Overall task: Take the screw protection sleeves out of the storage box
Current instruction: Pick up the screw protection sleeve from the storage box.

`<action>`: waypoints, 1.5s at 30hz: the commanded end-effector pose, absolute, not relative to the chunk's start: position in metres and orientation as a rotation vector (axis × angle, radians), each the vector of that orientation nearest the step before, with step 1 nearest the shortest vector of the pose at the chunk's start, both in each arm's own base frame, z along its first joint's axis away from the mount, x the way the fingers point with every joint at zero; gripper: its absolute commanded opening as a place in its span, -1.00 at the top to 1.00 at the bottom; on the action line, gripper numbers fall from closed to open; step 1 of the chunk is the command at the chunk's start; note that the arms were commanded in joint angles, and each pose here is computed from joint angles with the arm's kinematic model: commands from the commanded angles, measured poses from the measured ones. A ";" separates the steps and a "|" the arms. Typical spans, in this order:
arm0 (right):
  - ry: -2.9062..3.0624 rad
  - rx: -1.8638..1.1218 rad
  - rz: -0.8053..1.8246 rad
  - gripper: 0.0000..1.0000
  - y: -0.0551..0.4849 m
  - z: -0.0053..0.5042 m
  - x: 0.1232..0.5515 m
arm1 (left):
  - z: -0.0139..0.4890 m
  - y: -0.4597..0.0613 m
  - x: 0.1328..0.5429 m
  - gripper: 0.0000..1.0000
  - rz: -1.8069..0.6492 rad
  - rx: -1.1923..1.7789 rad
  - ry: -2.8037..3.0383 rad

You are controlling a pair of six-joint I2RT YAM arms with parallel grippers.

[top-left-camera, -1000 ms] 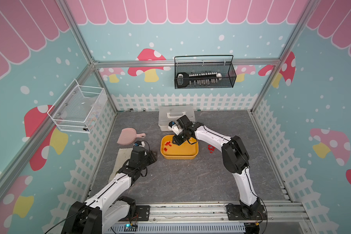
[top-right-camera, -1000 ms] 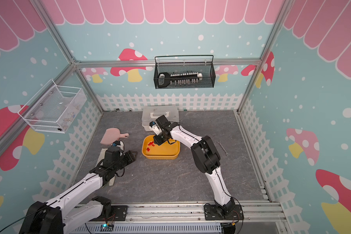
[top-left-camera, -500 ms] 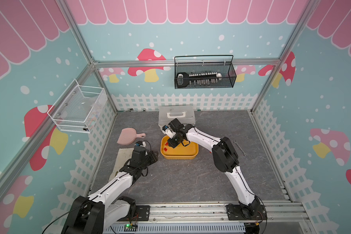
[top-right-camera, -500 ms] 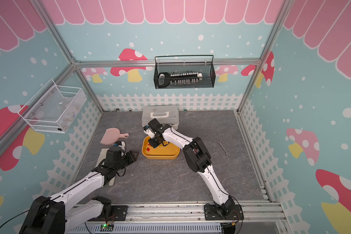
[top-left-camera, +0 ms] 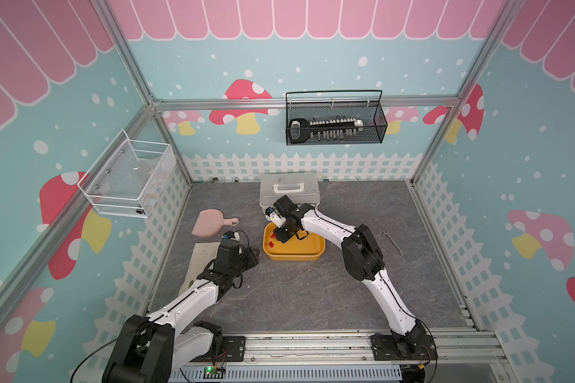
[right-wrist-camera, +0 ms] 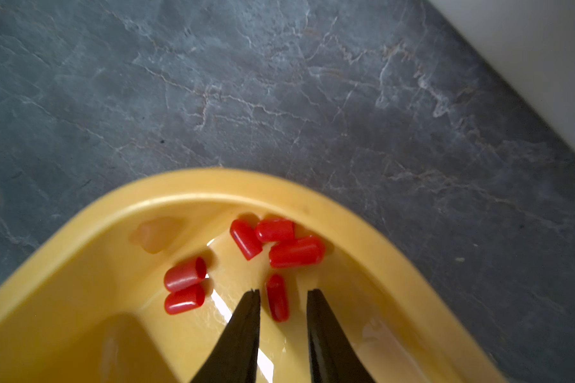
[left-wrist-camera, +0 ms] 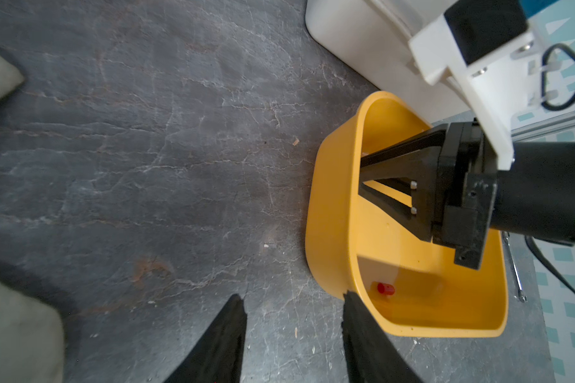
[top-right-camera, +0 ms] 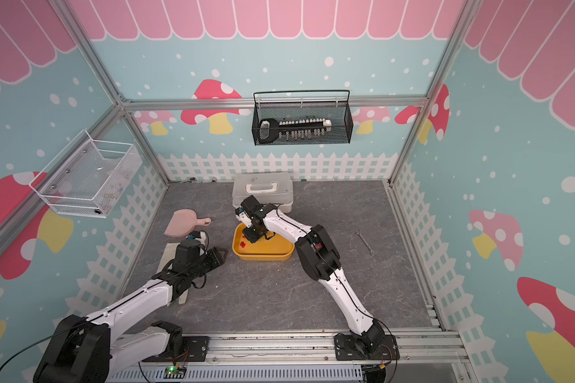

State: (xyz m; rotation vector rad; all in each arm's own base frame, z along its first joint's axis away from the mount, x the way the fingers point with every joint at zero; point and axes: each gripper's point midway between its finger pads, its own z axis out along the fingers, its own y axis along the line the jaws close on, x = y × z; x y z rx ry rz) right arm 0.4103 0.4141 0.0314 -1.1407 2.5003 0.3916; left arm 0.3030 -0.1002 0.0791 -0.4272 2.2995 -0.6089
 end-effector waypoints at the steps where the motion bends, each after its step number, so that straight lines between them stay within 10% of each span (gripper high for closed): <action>1: 2.528 -1.143 0.393 0.43 0.419 0.022 0.407 | 0.083 -0.101 0.307 0.01 -0.618 -0.402 2.284; 45: 2.446 -0.929 0.487 0.74 0.347 0.146 0.395 | 0.119 -0.095 0.298 0.00 -0.646 -0.390 2.244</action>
